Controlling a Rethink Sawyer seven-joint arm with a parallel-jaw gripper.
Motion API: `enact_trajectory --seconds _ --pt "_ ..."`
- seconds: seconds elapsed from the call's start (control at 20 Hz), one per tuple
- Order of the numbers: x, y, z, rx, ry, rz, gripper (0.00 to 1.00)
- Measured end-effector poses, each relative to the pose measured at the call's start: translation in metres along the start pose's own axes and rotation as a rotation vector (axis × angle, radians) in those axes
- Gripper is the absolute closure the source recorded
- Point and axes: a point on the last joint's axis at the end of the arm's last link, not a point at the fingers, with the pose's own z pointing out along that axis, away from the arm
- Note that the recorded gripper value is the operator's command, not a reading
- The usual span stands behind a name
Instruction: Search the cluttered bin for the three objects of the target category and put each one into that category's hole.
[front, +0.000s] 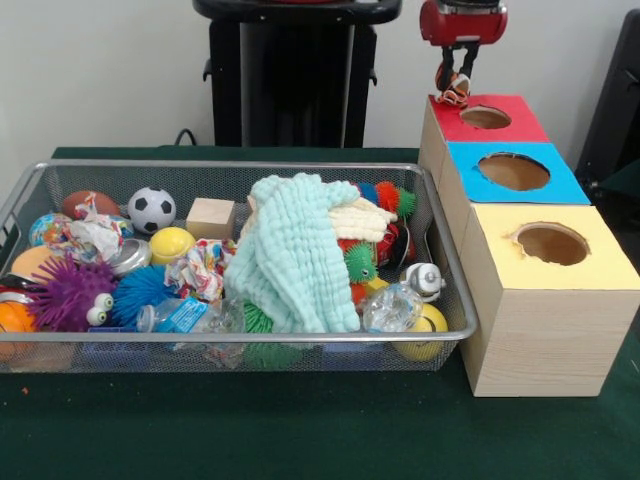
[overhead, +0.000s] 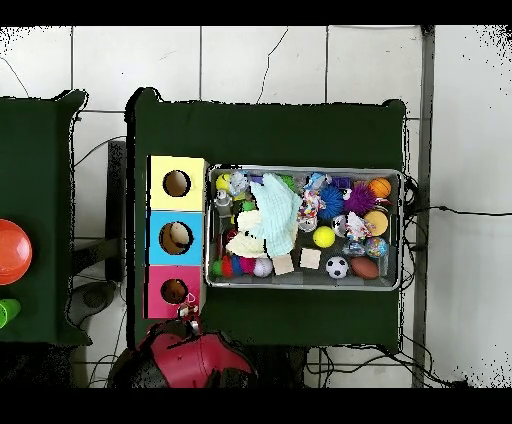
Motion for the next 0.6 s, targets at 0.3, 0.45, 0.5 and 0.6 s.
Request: enact_trajectory --seconds 0.3,0.45,0.5,0.6 --pt "-0.0004 0.0028 -0.0004 0.017 0.002 0.022 1.00" --pt "-0.0009 0.0042 -0.0003 0.024 0.004 0.033 1.00" --pt "-0.0011 0.0047 -0.0002 0.027 0.004 0.037 1.00" --pt "-0.0017 0.0062 -0.0002 0.035 0.005 0.046 1.00"
